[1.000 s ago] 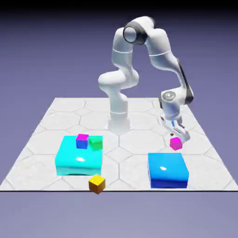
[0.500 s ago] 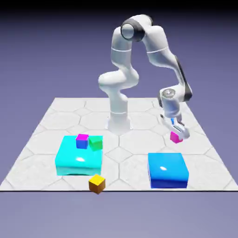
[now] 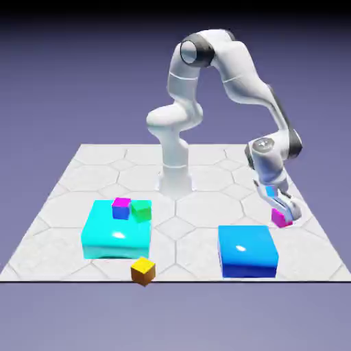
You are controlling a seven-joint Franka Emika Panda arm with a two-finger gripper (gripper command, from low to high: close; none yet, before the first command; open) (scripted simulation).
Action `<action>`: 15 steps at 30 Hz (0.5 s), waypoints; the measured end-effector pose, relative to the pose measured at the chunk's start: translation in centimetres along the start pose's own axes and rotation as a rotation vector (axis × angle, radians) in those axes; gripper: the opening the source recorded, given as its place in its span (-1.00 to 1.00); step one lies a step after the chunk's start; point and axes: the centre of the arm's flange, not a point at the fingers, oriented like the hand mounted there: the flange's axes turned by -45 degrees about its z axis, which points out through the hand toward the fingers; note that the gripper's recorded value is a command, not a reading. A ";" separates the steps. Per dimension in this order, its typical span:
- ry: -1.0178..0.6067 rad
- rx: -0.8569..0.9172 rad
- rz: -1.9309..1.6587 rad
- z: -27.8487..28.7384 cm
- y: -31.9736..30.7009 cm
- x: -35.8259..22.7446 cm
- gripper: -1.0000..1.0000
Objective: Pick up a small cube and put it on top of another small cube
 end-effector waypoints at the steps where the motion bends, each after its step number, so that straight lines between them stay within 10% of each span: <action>1: 0.009 0.015 0.003 -0.1 -1.3 0.5 -1.00; 15: 0.253 0.260 -0.055 -6.3 -17.5 6.6 -1.00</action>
